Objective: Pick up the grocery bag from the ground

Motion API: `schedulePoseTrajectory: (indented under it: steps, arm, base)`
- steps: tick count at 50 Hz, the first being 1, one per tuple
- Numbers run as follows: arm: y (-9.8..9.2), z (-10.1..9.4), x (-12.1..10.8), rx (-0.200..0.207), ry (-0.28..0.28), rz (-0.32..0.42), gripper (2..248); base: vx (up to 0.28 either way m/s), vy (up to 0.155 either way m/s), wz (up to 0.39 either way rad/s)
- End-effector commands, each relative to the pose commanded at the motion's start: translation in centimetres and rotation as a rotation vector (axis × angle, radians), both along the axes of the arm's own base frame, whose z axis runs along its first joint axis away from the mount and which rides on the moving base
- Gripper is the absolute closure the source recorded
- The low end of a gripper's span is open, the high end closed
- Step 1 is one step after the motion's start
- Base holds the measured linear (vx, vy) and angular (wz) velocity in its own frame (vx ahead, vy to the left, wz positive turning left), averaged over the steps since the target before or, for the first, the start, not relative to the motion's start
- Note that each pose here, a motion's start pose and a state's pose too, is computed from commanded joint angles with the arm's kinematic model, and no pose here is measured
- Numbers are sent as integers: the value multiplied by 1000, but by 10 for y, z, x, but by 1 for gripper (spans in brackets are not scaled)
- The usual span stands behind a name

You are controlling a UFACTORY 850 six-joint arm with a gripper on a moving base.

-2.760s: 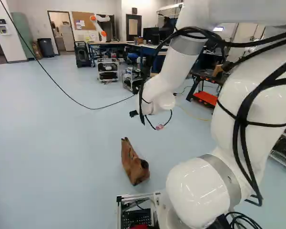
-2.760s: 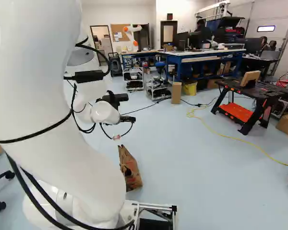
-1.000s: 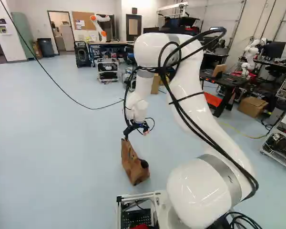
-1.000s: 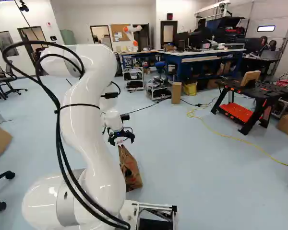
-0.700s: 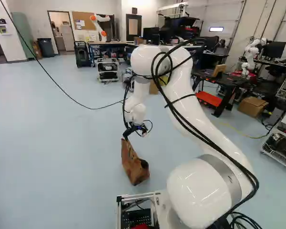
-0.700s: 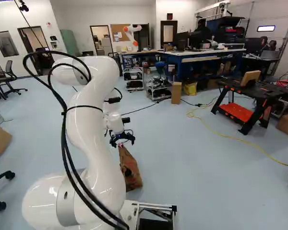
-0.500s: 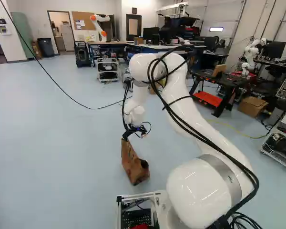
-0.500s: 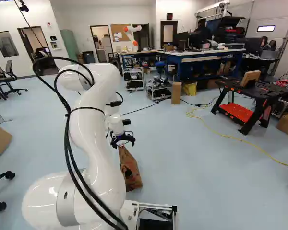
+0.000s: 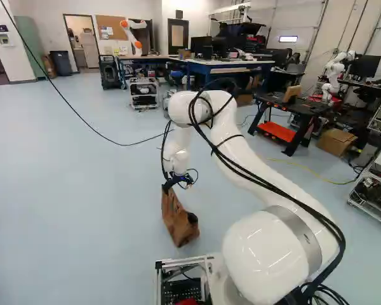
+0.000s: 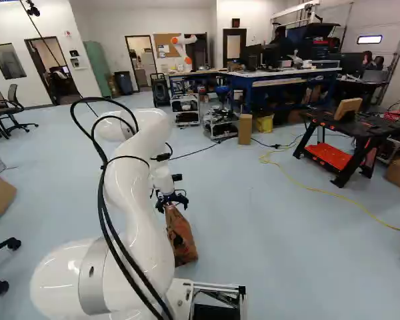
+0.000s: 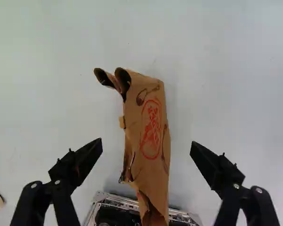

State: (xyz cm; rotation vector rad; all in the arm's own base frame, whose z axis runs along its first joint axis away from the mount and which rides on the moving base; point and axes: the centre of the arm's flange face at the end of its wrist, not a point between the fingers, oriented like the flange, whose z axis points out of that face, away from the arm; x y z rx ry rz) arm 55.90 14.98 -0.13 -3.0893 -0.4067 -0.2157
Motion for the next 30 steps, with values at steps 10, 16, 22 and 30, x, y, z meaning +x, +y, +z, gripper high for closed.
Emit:
schedulePoseTrajectory:
  steps: [10, 16, 22, 30]
  arm:
    - [3, -29, 4, -9, 34, 3, 3]
    - [4, -46, 5, -15, 54, 4, 3]
    - [5, -63, 6, -19, 69, 6, 3]
    - [6, -86, 7, -21, 77, 7, 3]
  base:
    - [0, 0, 0]
    - [0, 0, 0]
    - [0, 0, 0]
    - [0, 0, 0]
